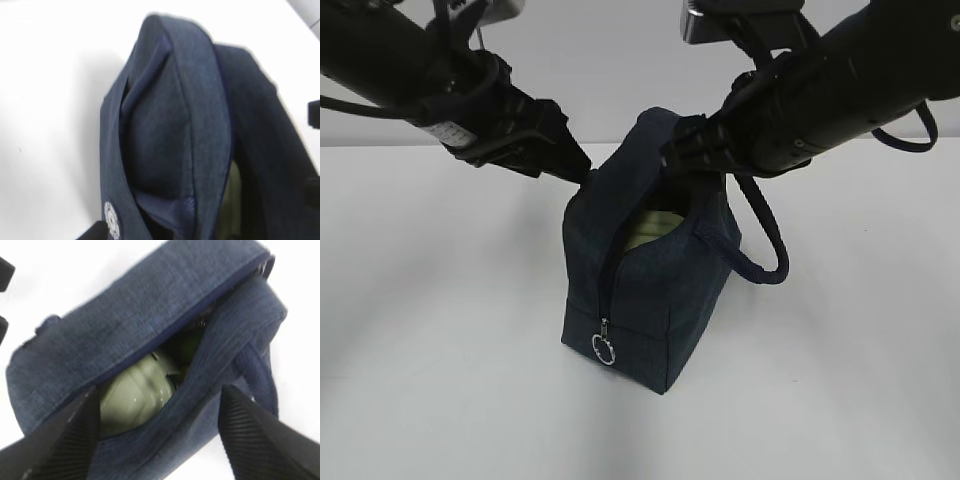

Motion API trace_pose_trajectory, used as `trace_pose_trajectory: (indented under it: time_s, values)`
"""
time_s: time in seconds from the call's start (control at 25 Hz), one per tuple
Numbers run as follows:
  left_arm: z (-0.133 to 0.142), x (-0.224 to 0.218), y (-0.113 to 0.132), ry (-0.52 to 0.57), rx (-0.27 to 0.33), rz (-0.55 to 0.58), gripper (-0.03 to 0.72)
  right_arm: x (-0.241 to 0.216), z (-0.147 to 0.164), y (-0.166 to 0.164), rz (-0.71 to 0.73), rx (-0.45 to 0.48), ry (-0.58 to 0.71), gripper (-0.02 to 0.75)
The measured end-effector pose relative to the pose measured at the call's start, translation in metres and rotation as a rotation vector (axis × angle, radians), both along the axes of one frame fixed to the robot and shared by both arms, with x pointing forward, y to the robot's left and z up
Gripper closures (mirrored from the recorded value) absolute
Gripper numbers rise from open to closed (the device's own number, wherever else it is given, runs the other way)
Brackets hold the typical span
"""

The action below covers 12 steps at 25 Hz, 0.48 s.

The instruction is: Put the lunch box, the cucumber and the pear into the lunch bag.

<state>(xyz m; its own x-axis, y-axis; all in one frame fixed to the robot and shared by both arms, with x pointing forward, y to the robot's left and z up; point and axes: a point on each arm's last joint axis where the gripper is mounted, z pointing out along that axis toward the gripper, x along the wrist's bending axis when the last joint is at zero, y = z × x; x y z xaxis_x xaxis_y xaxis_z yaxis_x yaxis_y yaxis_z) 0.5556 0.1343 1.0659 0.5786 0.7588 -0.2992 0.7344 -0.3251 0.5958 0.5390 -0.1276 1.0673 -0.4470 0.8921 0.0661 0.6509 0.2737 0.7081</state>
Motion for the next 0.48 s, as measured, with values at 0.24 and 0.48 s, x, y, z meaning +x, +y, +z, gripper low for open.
trace_pose_trajectory:
  time_s: [0.24, 0.48]
  values:
    - [0.010, -0.042, 0.009, -0.214, -0.027, 0.057, 0.294, -0.030, 0.024, -0.003, 0.064, 0.056, -0.166, 0.176]
    - [0.004, -0.104, 0.012, -0.442, -0.097, 0.095, 0.306, -0.097, 0.001, 0.008, 0.229, 0.161, -0.320, 0.176]
